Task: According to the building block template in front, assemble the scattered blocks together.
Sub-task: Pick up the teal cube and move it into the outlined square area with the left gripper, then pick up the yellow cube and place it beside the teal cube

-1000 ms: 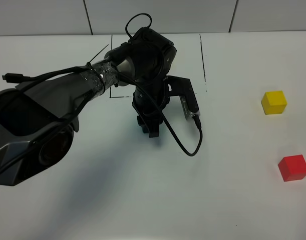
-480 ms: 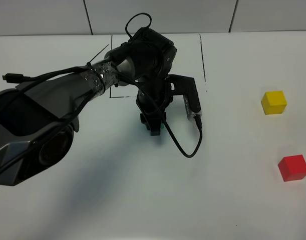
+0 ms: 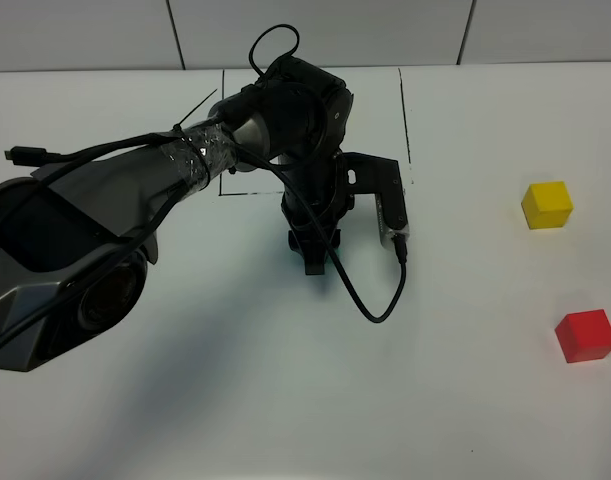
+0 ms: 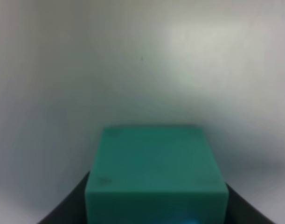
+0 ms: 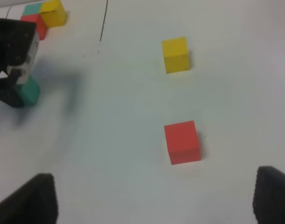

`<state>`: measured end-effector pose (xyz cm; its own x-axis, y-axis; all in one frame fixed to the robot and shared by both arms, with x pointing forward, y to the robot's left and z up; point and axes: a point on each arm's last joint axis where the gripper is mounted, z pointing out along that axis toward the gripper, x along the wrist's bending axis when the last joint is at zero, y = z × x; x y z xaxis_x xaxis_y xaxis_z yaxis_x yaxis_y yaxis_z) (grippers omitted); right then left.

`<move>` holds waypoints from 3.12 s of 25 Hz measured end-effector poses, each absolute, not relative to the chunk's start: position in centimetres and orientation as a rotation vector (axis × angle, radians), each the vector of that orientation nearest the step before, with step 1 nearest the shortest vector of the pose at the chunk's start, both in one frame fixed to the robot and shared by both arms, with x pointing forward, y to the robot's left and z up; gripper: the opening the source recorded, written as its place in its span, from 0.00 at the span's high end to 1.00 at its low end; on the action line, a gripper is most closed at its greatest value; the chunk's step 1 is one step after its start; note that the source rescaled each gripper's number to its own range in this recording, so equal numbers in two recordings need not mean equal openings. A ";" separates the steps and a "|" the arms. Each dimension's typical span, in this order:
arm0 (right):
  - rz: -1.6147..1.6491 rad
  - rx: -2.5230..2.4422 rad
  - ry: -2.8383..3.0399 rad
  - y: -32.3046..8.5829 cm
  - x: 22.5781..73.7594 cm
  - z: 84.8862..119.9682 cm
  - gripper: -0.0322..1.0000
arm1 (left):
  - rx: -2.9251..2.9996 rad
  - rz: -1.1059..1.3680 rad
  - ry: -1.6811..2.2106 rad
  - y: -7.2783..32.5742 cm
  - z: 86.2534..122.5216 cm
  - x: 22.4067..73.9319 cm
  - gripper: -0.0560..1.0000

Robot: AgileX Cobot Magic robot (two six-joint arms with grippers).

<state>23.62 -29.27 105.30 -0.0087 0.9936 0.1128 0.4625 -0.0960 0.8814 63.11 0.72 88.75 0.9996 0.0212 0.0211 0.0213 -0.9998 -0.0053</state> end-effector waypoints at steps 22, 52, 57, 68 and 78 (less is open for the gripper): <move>1.051 1.626 1.531 -29.3 23.6 105.3 0.27 | -3.106 -0.086 -0.281 1.6 93.8 62.5 0.00; 1.051 1.626 1.531 -29.3 23.6 105.3 0.27 | -2.531 -0.442 -2.176 30.8 111.4 52.9 0.24; 1.051 1.626 1.531 -29.3 23.6 105.3 0.27 | -2.491 -0.553 -2.306 30.6 112.8 46.2 0.24; 1.051 1.626 1.531 -29.3 23.6 105.3 0.27 | -2.447 -1.028 -2.552 30.3 113.3 31.8 0.25; 1.051 1.626 1.531 -29.3 23.6 105.3 0.27 | -2.441 -1.186 -2.618 30.1 108.1 25.2 0.25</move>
<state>23.62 -29.27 105.30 -0.0088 0.9936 0.1126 0.4625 -0.0958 0.8814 25.22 30.13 108.07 -0.0509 0.9979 -0.0402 0.6280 0.0633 0.7756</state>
